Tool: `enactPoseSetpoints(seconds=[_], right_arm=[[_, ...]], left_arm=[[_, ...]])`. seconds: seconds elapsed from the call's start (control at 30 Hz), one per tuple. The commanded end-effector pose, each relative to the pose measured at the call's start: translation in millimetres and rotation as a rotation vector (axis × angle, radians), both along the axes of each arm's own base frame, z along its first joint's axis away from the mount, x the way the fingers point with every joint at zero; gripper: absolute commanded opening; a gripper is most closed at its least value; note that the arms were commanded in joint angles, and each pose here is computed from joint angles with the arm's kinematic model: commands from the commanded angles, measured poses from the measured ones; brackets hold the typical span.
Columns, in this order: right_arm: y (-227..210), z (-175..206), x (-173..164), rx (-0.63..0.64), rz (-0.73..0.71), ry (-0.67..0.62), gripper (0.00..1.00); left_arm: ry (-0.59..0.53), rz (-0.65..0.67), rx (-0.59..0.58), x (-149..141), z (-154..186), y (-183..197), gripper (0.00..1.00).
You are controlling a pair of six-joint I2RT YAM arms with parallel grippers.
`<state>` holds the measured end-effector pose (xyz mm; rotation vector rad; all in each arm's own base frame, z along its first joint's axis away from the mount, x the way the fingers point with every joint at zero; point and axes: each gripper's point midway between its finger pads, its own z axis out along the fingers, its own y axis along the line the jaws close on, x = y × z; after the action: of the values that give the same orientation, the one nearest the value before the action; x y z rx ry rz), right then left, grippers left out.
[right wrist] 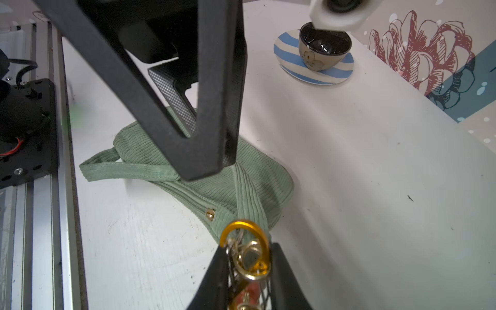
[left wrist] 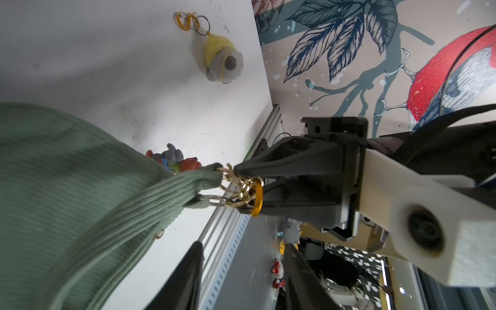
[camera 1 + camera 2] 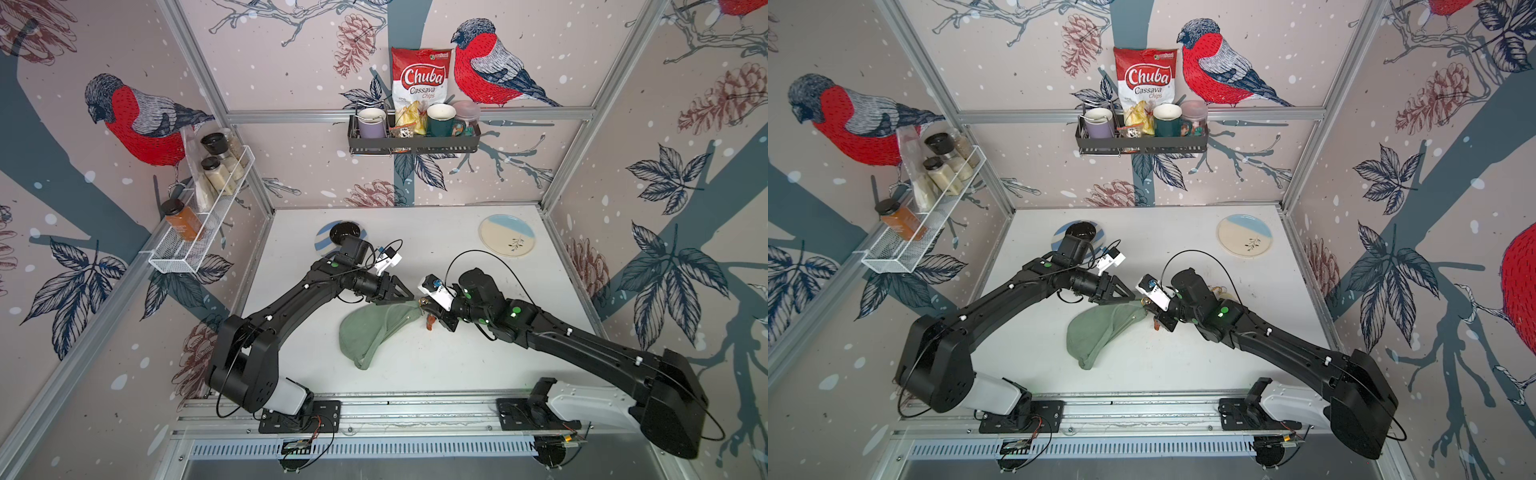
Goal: Remove the decoration from the bag
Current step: Remove the decoration item from the bag.
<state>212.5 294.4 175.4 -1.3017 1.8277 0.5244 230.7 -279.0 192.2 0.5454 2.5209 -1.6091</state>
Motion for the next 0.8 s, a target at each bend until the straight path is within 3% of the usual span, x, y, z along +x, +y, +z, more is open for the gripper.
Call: enactPoseSetpoints(seconds=[0.0, 0.1, 0.23, 0.3, 0.53, 0.77], right_arm=[[-7, -2, -7, -0.042, 0.043, 0.025, 0.04], [-5, 5, -12, 0.004, 0.069, 0.079, 0.04], [-2, 13, -17, 0.051, 0.1, 0.136, 0.04], [-1, 16, -21, 0.068, 0.124, 0.163, 0.04], [3, 28, -28, 0.108, 0.174, 0.23, 0.04], [5, 40, -27, 0.17, 0.184, 0.27, 0.04]], left_arm=[[-0.232, 0.047, 0.033, 18, -7, -2, 0.53], [-0.383, 0.063, 0.027, 19, -11, -2, 0.53], [-0.683, 0.052, -0.038, 6, 9, -7, 0.67], [-0.771, 0.036, -0.064, 0, 16, -10, 0.69], [-0.847, -0.071, -0.053, -11, 6, -22, 0.68], [-0.842, -0.12, -0.145, -22, 12, -39, 0.6]])
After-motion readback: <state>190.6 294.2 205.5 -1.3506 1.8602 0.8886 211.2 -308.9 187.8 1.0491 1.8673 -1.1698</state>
